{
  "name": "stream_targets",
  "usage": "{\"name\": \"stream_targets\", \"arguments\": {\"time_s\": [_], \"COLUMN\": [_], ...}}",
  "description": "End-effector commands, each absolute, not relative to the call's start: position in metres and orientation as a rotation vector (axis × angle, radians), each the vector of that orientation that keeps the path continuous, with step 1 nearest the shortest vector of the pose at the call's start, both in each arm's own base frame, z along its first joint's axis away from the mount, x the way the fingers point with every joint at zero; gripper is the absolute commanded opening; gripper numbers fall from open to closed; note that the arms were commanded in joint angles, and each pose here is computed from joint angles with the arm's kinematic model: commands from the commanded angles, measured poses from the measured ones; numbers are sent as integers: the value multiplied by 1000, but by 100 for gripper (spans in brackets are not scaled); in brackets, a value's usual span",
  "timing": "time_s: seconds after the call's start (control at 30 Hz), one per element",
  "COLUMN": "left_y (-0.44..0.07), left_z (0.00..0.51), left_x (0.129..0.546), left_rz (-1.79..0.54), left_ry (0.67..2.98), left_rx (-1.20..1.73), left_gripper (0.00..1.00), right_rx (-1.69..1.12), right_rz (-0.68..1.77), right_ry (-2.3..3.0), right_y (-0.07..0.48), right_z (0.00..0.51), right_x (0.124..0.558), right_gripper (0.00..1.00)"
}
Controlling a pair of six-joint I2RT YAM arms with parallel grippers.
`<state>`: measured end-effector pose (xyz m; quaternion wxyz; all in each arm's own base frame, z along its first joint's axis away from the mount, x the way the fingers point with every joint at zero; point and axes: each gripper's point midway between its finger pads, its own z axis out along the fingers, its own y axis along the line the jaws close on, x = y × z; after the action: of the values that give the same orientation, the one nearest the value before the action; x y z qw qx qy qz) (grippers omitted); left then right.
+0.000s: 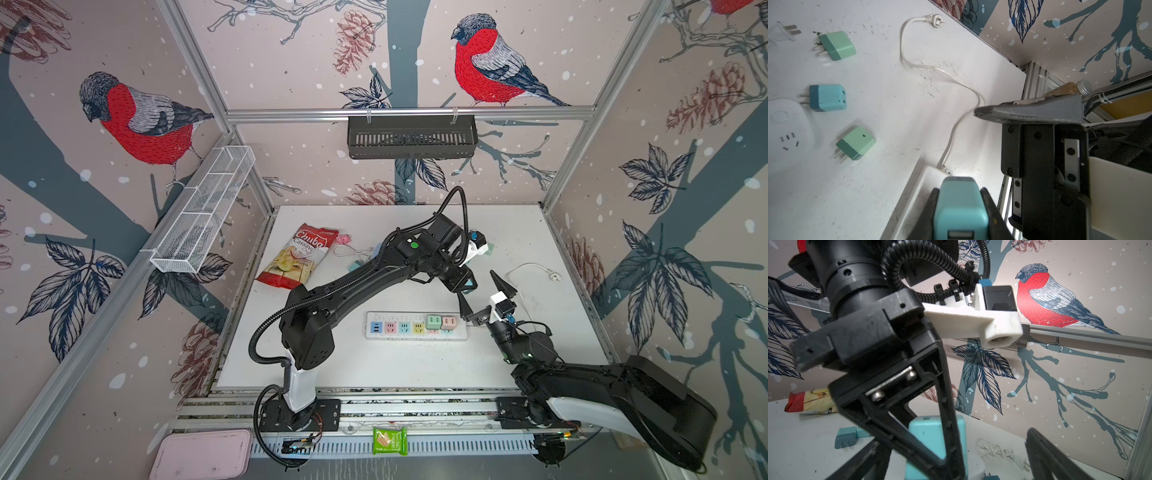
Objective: Insert the plug
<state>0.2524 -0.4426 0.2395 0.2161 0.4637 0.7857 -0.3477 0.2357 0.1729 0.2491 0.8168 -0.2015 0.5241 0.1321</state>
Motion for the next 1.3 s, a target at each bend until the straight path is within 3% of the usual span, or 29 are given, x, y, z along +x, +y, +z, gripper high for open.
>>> {"name": "stream_targets", "arguments": {"time_s": [0.0, 0.13, 0.33, 0.53, 0.67, 0.8, 0.97, 1.07, 1.27], "left_y": [-432, -401, -351, -337, -306, -280, -228, -220, -252], "left_z": [252, 269, 284, 292, 285, 250, 218, 196, 198], "left_x": [266, 310, 353, 349, 350, 308, 302, 286, 261], "left_rz": [-944, -907, -501, -427, -192, -17, 299, 270, -101], "left_ry": [2134, 2125, 2027, 1905, 1878, 1797, 1774, 1725, 1708], "left_rx": [1258, 1065, 939, 1052, 1105, 1469, 1499, 1633, 1723], "left_gripper": [0, 0, 0, 0, 0, 0, 0, 0, 0], "right_rx": [-409, -386, -344, -302, -270, -237, -103, -71, 53], "right_rz": [275, 267, 246, 226, 206, 198, 145, 150, 131], "right_ry": [1159, 1166, 1183, 1199, 1204, 1226, 1287, 1285, 1387], "right_y": [155, 152, 144, 136, 129, 121, 98, 91, 74], "right_z": [225, 226, 226, 225, 226, 222, 215, 215, 209], "right_x": [224, 226, 230, 234, 238, 244, 258, 255, 271], "right_gripper": [100, 100, 100, 100, 100, 100, 100, 100, 100]}}
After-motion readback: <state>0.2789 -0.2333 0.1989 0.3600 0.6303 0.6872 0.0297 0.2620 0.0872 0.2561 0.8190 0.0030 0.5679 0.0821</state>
